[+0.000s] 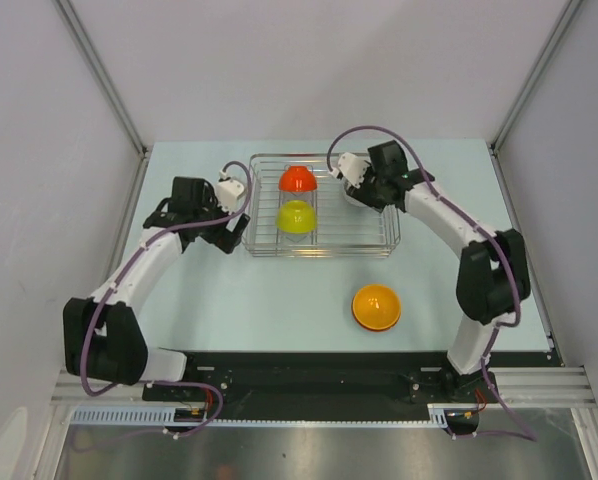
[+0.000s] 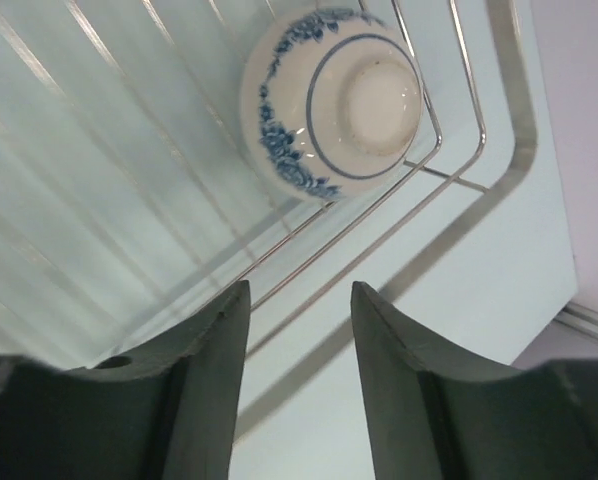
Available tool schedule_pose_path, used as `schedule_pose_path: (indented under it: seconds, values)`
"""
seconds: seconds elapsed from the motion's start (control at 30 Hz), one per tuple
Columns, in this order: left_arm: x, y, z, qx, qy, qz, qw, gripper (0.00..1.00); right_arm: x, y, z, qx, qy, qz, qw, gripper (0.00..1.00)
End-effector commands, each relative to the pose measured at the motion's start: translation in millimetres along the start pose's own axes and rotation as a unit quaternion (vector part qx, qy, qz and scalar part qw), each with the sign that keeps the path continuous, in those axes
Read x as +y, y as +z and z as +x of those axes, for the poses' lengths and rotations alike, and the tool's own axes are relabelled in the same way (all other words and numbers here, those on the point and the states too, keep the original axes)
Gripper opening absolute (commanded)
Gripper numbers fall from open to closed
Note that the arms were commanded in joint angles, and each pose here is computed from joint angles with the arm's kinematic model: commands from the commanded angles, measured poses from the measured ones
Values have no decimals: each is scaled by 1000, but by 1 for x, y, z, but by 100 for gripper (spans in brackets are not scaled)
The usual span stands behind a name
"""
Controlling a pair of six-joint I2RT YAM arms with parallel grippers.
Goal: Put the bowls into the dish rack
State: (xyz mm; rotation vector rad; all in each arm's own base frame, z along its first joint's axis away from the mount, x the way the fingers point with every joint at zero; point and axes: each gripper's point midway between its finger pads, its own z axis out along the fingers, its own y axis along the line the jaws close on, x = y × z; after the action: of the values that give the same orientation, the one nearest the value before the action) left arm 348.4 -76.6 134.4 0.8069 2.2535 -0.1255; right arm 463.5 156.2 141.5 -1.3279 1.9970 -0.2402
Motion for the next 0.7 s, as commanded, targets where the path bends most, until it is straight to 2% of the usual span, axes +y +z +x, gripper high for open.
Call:
schedule_pose_path:
  seconds: [0.0, 0.13, 0.37, 0.67]
  values:
    - [-11, -38, -49, -84, 14, 32, 996, 100, 34, -79, -15, -48, 54, -111, 991, 52]
    - [-21, -58, -58, -107, 30, 50, 993, 100, 84, -106, 24, -10, 54, -189, 981, 55]
    - [-32, -82, -51, -123, 45, 49, 990, 100, 133, -119, 74, 30, 74, -225, 971, 70]
    - [-39, -98, -42, -127, 51, 45, 990, 100, 154, -124, 94, 25, 104, -219, 970, 69]
